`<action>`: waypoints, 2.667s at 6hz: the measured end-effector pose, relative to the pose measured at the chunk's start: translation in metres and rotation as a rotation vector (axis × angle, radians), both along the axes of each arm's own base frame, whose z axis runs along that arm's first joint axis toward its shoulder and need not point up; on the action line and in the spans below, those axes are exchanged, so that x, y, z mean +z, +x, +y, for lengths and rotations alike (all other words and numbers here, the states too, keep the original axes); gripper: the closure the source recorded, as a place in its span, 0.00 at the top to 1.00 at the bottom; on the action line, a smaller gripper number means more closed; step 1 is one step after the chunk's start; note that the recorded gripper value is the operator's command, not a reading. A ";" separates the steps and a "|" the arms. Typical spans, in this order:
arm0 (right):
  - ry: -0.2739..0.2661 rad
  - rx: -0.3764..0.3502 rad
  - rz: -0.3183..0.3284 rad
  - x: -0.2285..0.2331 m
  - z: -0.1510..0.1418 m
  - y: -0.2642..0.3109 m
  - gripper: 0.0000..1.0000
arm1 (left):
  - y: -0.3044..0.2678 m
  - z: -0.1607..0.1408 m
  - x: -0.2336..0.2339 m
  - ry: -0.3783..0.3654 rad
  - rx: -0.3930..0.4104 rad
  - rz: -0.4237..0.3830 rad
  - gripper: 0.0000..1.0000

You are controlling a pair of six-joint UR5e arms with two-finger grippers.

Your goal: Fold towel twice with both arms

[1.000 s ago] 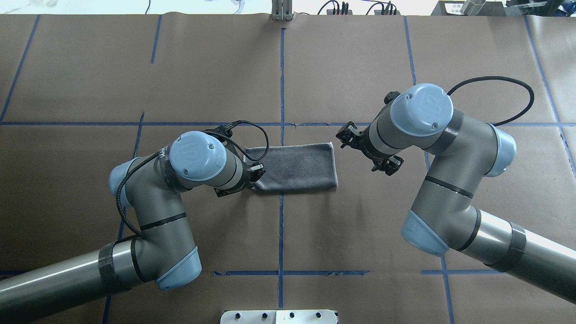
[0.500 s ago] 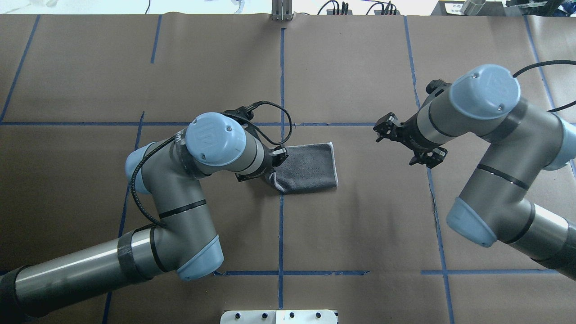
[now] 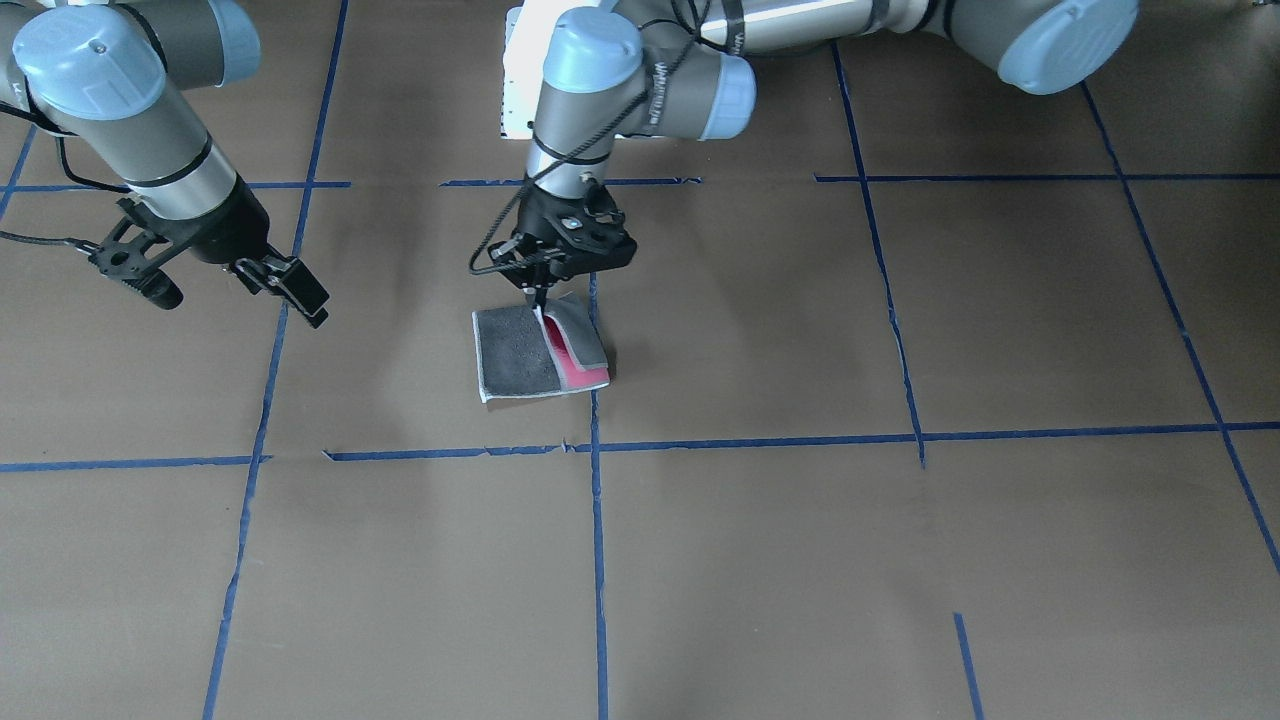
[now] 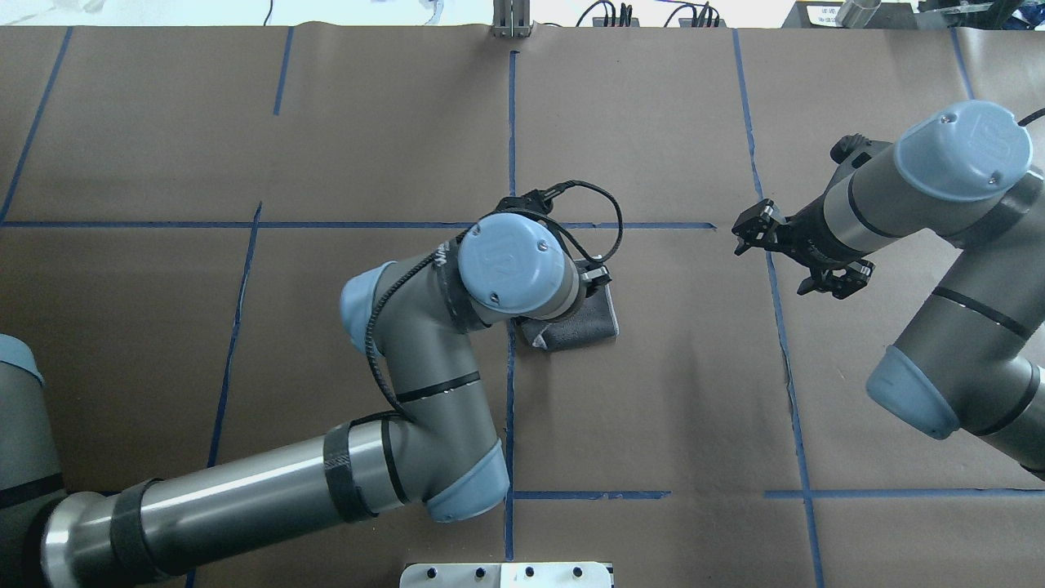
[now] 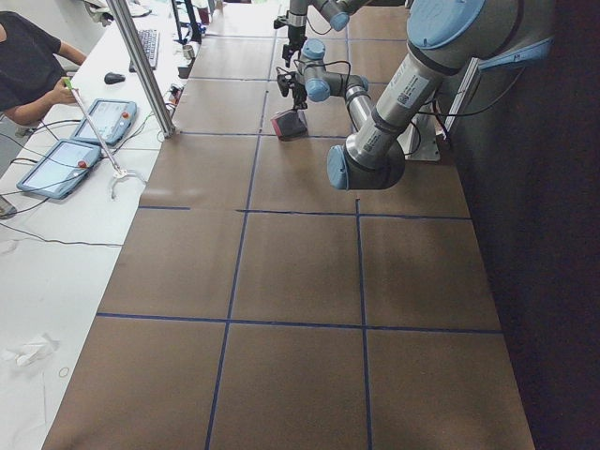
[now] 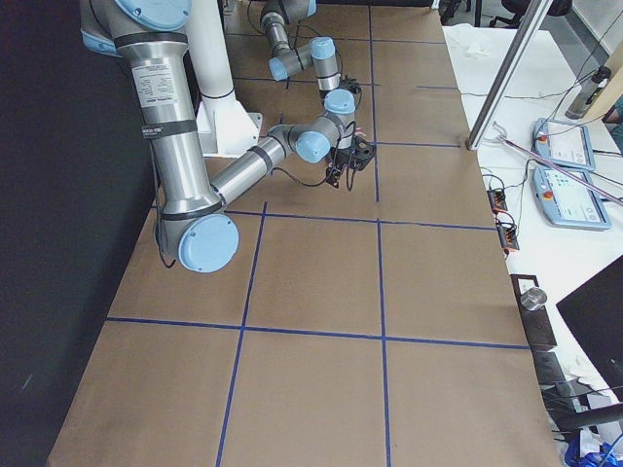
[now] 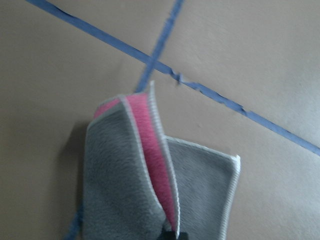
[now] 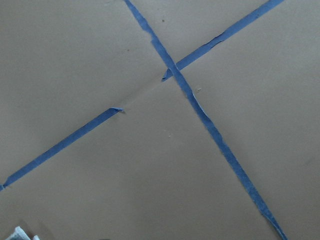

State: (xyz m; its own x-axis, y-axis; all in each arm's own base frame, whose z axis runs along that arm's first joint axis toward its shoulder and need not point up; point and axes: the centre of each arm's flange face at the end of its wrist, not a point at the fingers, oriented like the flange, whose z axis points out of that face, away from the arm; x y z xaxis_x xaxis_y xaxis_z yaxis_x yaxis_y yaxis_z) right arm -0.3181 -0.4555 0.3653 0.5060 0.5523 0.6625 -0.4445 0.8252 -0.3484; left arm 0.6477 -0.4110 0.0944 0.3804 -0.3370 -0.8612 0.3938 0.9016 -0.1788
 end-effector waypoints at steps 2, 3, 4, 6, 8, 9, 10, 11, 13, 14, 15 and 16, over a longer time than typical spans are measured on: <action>-0.009 0.009 0.014 0.013 0.000 0.013 1.00 | 0.041 0.001 -0.033 0.024 -0.019 -0.008 0.12; -0.012 0.010 0.019 0.017 0.001 0.015 1.00 | 0.053 -0.003 -0.036 0.049 -0.013 0.002 0.65; -0.012 0.011 0.020 0.018 0.001 0.017 1.00 | 0.061 -0.006 -0.041 0.082 -0.006 0.005 1.00; -0.013 0.015 0.025 0.022 0.007 0.024 1.00 | 0.056 -0.010 -0.055 0.115 -0.015 0.025 1.00; -0.010 0.017 0.023 0.021 0.011 0.029 1.00 | 0.012 -0.015 -0.039 0.134 -0.042 0.064 1.00; -0.009 0.016 0.022 0.021 0.014 0.031 1.00 | -0.014 -0.023 -0.019 0.152 -0.053 0.053 1.00; 0.003 0.005 0.024 0.022 0.016 0.035 1.00 | -0.038 -0.029 0.009 0.199 -0.040 0.009 1.00; 0.031 -0.019 0.034 0.026 0.015 0.042 1.00 | -0.066 -0.041 0.046 0.254 0.007 -0.052 1.00; 0.090 -0.075 0.053 0.038 0.008 0.065 1.00 | -0.144 -0.067 0.120 0.332 0.135 -0.131 1.00; 0.127 -0.116 0.059 0.047 0.004 0.084 1.00 | -0.188 -0.077 0.153 0.381 0.192 -0.165 1.00; 0.164 -0.157 0.065 0.059 0.000 0.109 1.00 | -0.230 -0.088 0.185 0.422 0.252 -0.199 1.00; 0.214 -0.207 0.082 0.076 -0.005 0.136 1.00 | -0.276 -0.103 0.219 0.456 0.314 -0.229 1.00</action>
